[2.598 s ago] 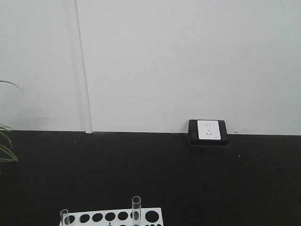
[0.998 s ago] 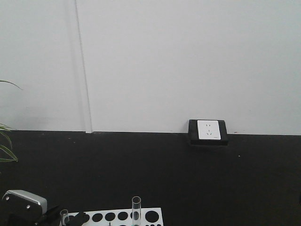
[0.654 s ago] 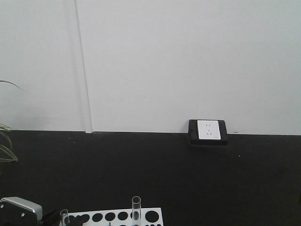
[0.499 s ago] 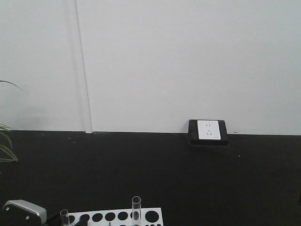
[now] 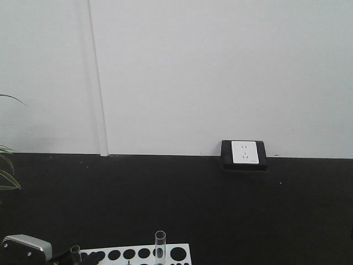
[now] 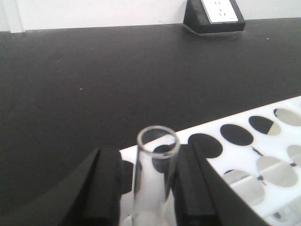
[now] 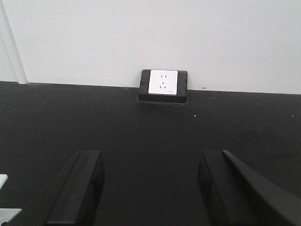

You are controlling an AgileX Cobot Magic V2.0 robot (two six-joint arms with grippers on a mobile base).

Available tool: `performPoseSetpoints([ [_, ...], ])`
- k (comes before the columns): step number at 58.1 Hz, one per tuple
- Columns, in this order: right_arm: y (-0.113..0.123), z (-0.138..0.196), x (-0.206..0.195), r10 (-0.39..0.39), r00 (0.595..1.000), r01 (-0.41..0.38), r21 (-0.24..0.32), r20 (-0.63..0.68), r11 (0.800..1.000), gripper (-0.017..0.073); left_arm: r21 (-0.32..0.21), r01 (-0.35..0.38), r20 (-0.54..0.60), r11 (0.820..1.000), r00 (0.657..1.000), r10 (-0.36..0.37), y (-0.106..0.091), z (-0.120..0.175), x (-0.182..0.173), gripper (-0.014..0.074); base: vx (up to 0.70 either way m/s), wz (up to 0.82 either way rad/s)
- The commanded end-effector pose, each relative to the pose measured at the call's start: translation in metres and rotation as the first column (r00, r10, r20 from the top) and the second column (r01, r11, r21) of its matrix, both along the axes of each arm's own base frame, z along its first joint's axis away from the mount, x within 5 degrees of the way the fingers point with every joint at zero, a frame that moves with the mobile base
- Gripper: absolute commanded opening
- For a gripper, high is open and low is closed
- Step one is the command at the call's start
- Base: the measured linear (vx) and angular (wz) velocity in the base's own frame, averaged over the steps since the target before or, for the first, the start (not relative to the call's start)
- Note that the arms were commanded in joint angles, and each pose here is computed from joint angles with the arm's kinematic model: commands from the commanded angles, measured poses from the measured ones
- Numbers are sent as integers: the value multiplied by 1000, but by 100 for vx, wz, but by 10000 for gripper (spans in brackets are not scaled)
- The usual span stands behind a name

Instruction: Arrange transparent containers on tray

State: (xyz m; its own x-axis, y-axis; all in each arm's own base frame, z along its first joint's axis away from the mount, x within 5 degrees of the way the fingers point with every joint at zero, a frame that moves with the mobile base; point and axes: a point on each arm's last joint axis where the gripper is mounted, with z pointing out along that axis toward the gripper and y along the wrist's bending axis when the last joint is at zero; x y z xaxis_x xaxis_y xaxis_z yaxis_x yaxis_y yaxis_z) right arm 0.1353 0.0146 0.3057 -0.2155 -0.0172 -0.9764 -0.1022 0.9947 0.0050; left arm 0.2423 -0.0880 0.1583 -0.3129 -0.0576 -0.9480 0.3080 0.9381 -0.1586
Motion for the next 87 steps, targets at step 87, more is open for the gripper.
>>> performPoseSetpoints([
  [87, 47, 0, 29, 261, 964, -261, -19, 47, 965, 506, 106, -50, 341, 993, 940, 11, 24, 159, -36, 75, 0, 0],
])
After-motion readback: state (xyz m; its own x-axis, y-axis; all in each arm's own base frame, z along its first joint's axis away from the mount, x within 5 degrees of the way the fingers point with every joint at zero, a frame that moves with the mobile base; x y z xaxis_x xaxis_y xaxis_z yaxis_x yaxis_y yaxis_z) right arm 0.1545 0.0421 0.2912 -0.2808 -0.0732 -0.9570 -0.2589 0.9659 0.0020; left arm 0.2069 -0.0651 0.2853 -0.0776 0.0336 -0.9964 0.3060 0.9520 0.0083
